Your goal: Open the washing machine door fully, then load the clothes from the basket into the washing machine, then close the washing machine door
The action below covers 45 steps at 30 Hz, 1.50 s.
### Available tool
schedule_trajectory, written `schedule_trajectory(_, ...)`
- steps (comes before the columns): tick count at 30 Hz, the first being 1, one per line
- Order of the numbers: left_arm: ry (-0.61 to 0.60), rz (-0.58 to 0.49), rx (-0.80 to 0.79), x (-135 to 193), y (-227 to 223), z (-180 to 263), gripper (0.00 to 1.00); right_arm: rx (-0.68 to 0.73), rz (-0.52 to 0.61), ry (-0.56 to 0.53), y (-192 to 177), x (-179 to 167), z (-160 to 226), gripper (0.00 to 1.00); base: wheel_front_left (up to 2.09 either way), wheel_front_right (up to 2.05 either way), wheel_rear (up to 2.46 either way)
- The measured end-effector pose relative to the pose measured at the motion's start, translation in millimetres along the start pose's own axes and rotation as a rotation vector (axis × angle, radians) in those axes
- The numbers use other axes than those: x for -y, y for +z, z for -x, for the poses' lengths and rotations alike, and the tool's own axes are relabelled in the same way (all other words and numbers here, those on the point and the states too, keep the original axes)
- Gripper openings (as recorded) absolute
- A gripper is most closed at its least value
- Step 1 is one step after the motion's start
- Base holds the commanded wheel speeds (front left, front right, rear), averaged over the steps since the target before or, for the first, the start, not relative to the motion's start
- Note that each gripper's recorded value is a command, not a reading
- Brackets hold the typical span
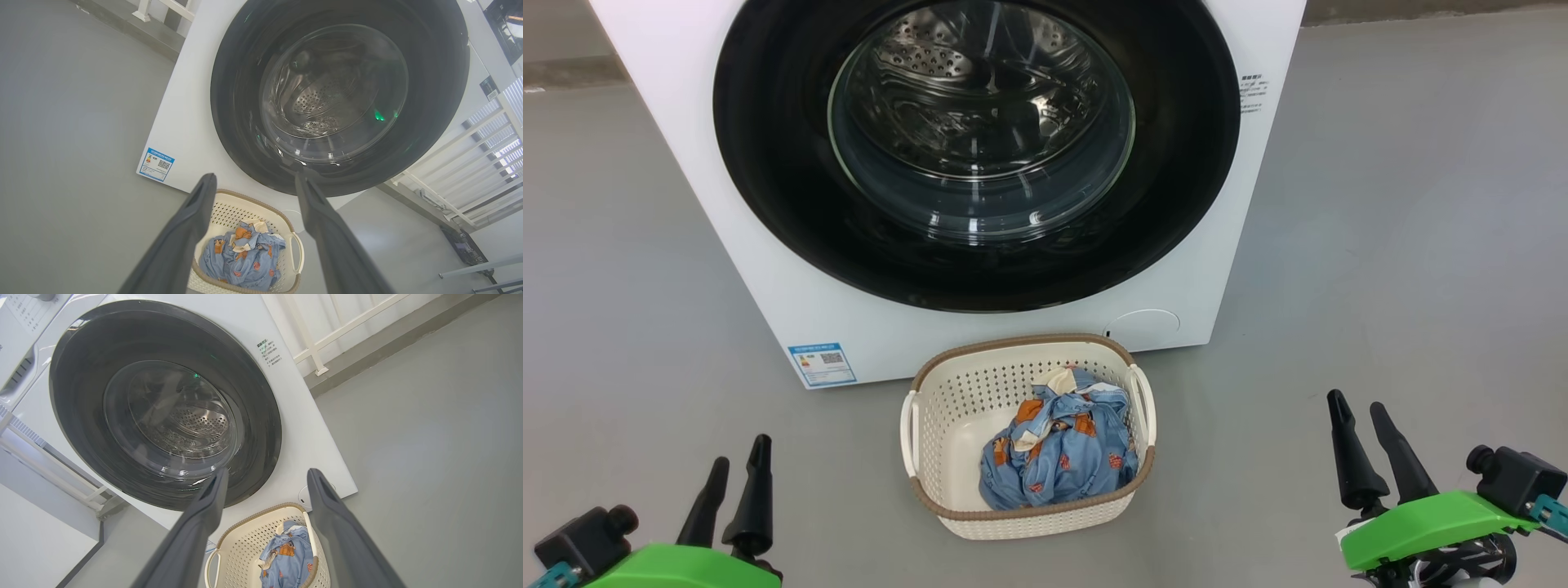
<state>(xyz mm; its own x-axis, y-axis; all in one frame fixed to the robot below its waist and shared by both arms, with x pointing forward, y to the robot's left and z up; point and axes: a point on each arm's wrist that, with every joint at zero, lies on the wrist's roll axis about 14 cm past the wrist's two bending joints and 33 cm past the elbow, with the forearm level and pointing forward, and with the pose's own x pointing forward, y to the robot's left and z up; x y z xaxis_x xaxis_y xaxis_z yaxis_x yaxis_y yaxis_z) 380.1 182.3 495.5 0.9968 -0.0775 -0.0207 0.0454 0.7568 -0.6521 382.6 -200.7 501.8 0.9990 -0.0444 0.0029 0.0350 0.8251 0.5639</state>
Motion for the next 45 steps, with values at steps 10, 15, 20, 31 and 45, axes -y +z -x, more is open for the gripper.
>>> schedule_trajectory(10,-0.038,-0.129,0.013,8,4,0,1.0,0.027,0.145,0.032,6,-8,-3,1.0,0.0,0.0,0.0)
schedule_trajectory(15,-0.055,-0.188,0.026,10,8,0,1.0,0.035,0.211,0.044,8,-10,-3,1.0,0.0,0.0,0.0)
schedule_trajectory(20,-0.074,-0.251,0.029,13,9,1,1.0,0.039,0.274,0.06,7,-14,-3,1.0,0.0,0.0,0.0)
schedule_trajectory(31,-0.107,-0.38,0.043,17,11,2,1.0,0.075,0.408,0.105,14,-27,-8,1.0,0.0,0.0,0.0)
schedule_trajectory(45,-0.16,-0.522,0.067,27,14,3,1.0,0.104,0.524,0.141,17,-36,-11,1.0,0.0,0.0,0.0)
